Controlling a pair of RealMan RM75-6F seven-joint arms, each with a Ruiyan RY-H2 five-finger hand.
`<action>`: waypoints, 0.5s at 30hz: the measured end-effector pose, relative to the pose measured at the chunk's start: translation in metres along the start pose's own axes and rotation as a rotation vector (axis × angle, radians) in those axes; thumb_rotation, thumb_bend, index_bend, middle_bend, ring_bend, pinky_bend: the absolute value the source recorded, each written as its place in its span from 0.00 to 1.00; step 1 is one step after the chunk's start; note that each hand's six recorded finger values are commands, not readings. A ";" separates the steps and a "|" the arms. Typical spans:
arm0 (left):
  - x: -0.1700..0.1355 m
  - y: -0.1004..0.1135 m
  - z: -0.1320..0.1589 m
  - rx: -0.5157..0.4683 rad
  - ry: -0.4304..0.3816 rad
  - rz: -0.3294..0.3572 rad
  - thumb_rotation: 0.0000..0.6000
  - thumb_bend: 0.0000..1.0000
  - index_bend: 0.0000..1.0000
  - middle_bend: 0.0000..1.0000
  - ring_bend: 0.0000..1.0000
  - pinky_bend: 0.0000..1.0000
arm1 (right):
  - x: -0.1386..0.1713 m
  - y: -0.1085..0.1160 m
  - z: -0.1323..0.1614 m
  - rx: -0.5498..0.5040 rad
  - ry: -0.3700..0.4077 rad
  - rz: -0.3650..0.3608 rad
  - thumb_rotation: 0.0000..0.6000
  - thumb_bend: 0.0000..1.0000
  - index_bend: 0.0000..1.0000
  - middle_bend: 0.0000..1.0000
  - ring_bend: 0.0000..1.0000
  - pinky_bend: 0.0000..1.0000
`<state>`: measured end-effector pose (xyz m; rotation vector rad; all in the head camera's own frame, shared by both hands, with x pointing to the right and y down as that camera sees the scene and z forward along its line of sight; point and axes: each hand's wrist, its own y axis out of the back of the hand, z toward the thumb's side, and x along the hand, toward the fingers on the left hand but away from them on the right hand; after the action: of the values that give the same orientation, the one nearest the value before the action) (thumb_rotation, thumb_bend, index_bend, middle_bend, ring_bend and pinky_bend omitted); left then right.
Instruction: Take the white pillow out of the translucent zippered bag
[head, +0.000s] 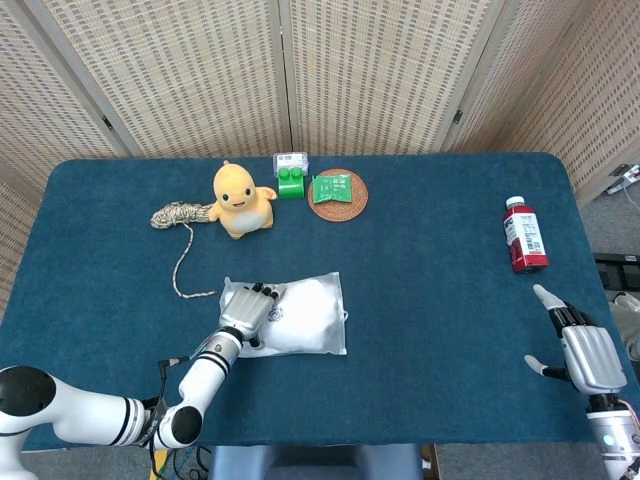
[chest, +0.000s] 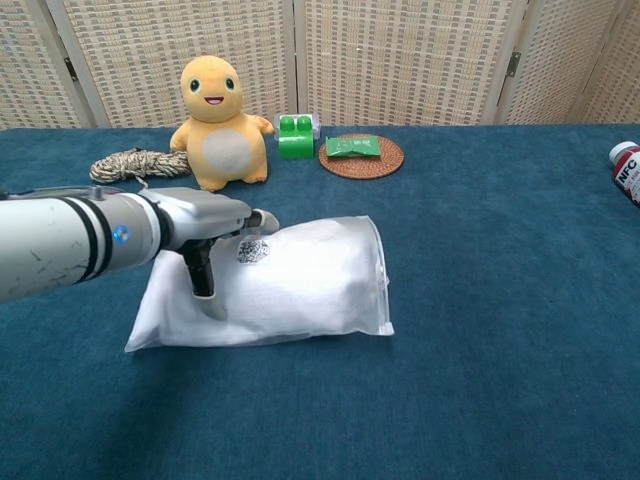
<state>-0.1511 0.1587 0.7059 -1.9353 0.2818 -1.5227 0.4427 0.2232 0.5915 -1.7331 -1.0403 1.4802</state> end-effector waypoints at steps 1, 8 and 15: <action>0.000 0.001 0.001 -0.003 -0.004 0.011 1.00 0.00 0.18 0.28 0.25 0.40 | 0.000 0.000 0.000 0.000 0.000 0.001 1.00 0.00 0.06 0.17 0.17 0.29; -0.004 0.006 0.001 -0.022 -0.021 0.069 1.00 0.11 0.27 0.35 0.31 0.45 | -0.002 -0.003 0.002 -0.002 0.003 0.012 1.00 0.00 0.06 0.17 0.17 0.29; -0.008 0.010 0.002 -0.035 -0.045 0.106 1.00 0.25 0.31 0.40 0.35 0.48 | -0.004 -0.003 0.002 -0.010 0.005 0.005 1.00 0.00 0.07 0.18 0.17 0.29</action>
<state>-0.1492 0.1558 0.6932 -1.9469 0.3880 -1.4129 0.4398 0.2211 0.5957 -1.7468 -1.0430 1.4757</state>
